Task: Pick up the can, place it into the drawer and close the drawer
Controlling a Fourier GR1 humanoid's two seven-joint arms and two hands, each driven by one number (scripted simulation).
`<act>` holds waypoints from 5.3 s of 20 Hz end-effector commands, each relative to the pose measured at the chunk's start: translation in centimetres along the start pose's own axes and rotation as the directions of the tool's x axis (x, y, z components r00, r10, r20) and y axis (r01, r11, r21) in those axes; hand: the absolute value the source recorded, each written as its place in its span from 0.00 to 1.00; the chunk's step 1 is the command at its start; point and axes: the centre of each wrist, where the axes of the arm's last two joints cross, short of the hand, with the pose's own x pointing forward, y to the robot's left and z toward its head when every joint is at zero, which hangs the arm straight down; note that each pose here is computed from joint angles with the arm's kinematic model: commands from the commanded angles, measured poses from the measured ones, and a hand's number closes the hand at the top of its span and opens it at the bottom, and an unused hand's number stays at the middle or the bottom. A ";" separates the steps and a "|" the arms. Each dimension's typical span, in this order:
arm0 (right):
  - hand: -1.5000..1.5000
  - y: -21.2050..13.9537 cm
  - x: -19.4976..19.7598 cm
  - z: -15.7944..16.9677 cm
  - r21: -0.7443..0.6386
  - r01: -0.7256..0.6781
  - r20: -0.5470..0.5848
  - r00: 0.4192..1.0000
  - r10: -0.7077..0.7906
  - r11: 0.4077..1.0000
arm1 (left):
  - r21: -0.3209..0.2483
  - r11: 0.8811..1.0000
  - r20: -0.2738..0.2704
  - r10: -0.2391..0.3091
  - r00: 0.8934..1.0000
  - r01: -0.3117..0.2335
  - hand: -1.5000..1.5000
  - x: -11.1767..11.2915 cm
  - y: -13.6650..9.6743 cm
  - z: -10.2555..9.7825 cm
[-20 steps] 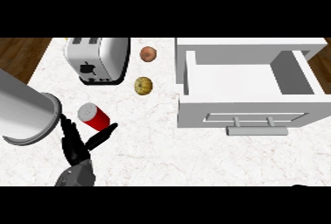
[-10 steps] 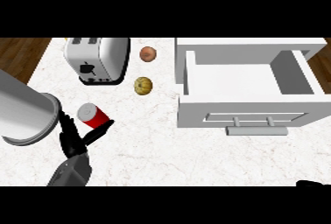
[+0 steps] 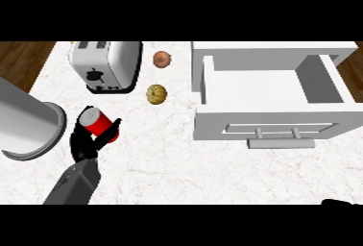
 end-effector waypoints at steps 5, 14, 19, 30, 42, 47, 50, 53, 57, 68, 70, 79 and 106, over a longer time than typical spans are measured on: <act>0.00 -0.4 0.2 -0.2 0.016 -0.024 0.006 1.000 0.024 1.000 | -0.084 0.993 0.032 0.080 0.996 -0.077 1.00 1.5 -2.8 -1.4; 0.00 0.3 1.3 -0.2 -0.002 -0.007 0.035 0.999 0.007 1.000 | -0.439 0.898 0.043 0.045 0.998 -0.022 1.00 1.3 -6.9 0.3; 0.00 -0.4 0.8 -0.7 -0.017 -0.030 0.012 0.999 0.030 0.999 | -0.531 0.842 0.046 0.139 0.989 -0.093 1.00 3.2 -9.7 0.0; 0.00 -0.5 2.1 1.1 -0.048 -0.066 0.020 0.998 0.067 0.997 | -0.644 0.765 0.139 0.101 0.985 0.012 1.00 12.5 -16.3 -0.4; 0.00 -0.4 0.7 -0.4 -0.029 -0.052 0.020 0.998 0.053 0.998 | -0.694 0.720 0.165 0.129 0.978 0.022 1.00 24.2 -21.9 3.4; 0.00 -0.3 0.3 0.4 -0.032 -0.063 0.038 0.997 0.064 0.998 | -0.692 0.716 0.208 0.081 0.975 0.089 1.00 28.7 -22.7 4.6; 0.00 -0.3 1.0 -0.5 -0.043 -0.053 0.044 0.998 0.055 0.998 | -0.703 0.706 0.199 0.077 0.977 0.087 1.00 31.2 -25.9 7.2; 0.00 -0.3 1.5 -0.4 -0.019 -0.062 0.032 0.998 0.062 0.998 | -0.693 0.715 0.208 0.074 0.975 0.093 1.00 33.5 -27.6 7.6; 0.00 -1.1 2.1 0.2 -0.014 -0.052 0.046 0.998 0.052 0.999 | -0.681 0.723 0.203 0.037 0.978 0.114 1.00 34.7 -29.3 6.7; 0.00 0.6 1.7 -2.1 0.015 -0.039 0.070 0.997 0.038 0.999 | -0.651 0.737 0.243 -0.024 0.970 0.181 1.00 36.8 -32.1 8.6; 0.00 -0.8 1.8 -2.8 -0.003 -0.036 0.061 0.997 0.037 0.999 | -0.668 0.715 0.243 -0.051 0.969 0.206 1.00 37.4 -32.3 8.5; 0.00 0.3 3.2 -3.0 0.029 -0.050 0.079 0.996 0.047 0.998 | -0.547 0.813 0.264 -0.059 0.963 0.200 0.00 36.2 -32.6 8.4; 0.00 6.6 0.8 -8.8 0.099 -0.679 0.337 0.710 0.618 0.727 | -0.537 0.840 0.214 0.053 0.975 0.072 0.00 37.9 -33.1 8.6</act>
